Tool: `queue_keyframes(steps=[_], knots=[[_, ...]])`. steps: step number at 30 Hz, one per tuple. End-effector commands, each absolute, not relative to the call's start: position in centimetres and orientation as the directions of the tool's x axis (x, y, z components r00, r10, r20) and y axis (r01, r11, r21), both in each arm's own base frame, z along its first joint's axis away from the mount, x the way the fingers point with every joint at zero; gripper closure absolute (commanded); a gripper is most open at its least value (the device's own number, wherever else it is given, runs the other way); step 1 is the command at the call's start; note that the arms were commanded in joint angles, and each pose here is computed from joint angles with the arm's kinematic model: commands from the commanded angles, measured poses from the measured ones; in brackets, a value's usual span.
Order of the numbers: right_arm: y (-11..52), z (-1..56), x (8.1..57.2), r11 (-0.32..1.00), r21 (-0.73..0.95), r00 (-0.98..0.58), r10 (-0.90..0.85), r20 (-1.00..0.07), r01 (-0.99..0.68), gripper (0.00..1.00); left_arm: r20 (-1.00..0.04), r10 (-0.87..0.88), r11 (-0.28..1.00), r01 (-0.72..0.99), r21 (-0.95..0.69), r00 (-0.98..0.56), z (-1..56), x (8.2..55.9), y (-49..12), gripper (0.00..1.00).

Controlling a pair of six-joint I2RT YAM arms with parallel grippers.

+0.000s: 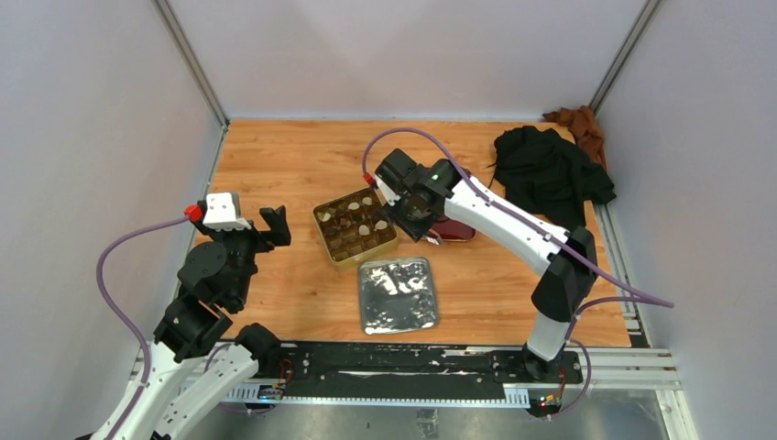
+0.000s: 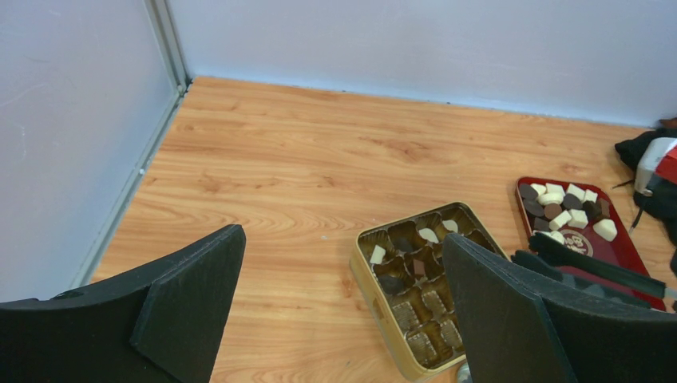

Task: Pack the chocolate
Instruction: Place the fake chocolate in the packing box, then pick up the fake chocolate from the plate.

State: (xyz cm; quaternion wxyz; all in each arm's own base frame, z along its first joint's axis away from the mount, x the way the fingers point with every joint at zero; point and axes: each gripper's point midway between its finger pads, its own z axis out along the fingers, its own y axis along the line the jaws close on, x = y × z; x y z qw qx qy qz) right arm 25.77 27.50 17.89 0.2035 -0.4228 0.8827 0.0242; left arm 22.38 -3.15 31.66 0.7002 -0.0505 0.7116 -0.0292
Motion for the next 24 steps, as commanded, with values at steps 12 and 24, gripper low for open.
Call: queue_keyframes(steps=[12,24], knots=[[20.3,17.1,25.0,0.744,-0.170,-0.684,-0.663,-0.303,-0.646,0.62,-0.993,-0.121,0.992,-0.036,-0.121,0.000,31.8,22.5,-3.0,0.00],[18.4,14.6,24.7,0.778,-0.134,-0.738,-0.625,-0.255,-0.613,0.62,-0.993,-0.121,0.992,-0.036,-0.121,0.002,31.8,22.4,-3.0,0.00]])
